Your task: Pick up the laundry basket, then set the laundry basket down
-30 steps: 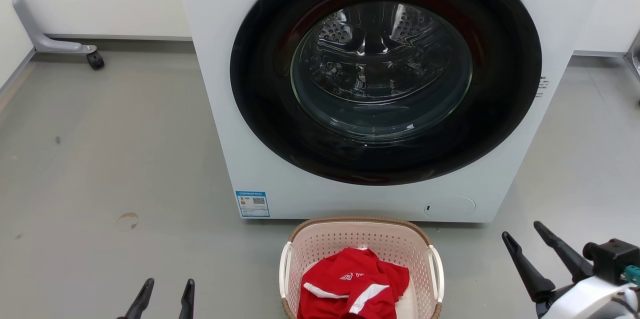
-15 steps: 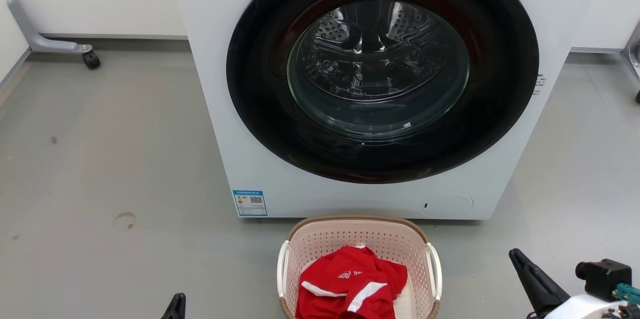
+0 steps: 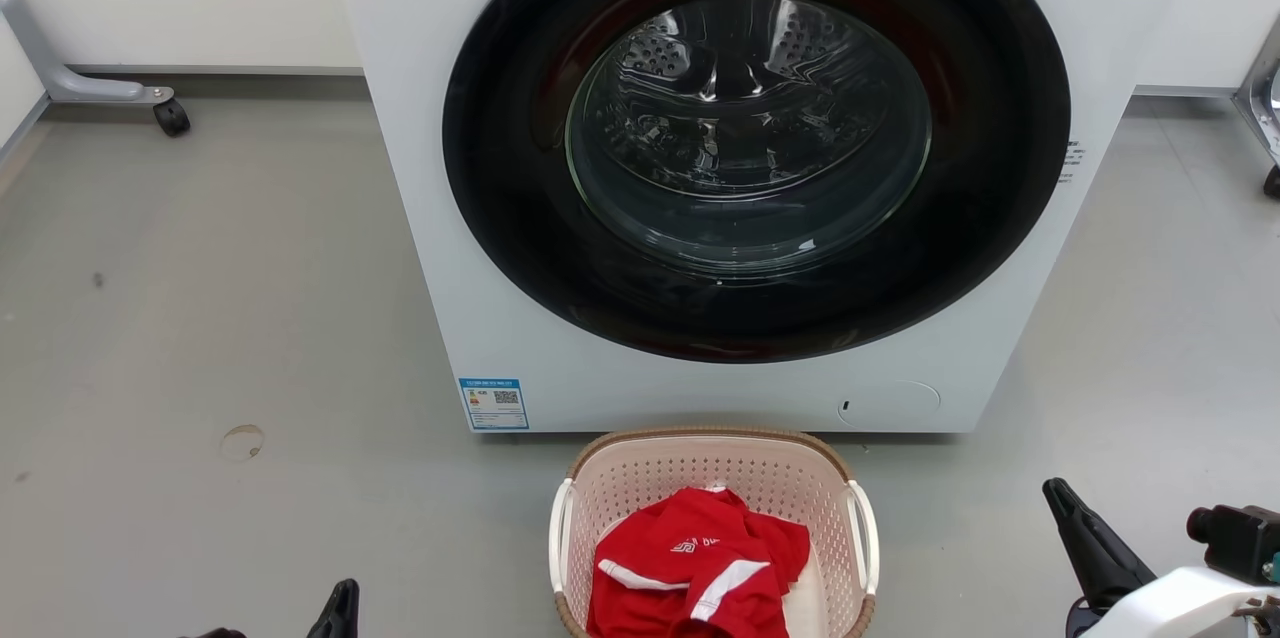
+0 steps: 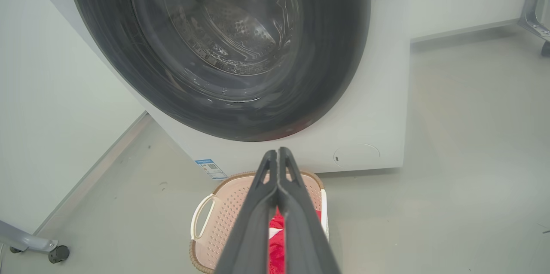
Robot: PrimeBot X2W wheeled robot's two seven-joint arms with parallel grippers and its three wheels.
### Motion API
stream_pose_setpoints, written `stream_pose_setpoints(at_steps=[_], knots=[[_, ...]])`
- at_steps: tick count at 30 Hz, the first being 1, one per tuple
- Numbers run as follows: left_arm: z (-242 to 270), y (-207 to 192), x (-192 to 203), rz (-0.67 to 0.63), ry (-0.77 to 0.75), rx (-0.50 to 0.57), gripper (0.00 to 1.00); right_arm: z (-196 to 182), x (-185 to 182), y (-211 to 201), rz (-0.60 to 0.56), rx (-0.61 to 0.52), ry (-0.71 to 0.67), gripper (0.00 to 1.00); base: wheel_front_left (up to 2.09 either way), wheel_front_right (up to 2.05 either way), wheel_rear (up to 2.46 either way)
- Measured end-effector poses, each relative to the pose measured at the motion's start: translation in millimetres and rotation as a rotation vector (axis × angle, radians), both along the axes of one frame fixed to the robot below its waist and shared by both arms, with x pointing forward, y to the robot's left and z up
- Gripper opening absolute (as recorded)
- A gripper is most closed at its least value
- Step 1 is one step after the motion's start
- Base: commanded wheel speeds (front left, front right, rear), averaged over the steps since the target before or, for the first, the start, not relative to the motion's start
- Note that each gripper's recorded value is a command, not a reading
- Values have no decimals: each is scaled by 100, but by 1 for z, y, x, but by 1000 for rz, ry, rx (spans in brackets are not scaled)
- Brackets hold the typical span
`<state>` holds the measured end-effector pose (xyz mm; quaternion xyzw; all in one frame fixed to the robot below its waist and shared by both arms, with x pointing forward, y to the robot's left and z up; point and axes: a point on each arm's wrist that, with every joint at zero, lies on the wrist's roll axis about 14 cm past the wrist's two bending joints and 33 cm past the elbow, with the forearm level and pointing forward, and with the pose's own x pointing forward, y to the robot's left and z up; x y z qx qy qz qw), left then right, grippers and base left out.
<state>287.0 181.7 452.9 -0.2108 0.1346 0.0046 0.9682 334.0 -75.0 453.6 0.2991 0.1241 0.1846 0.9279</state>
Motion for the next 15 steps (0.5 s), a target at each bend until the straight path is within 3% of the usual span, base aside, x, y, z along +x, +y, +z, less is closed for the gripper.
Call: stream_pose_setpoints(at_steps=[15], knots=[[2,1,16,41,8,-158,0,2,10,-18,-96,119,60,0,0,0,0]])
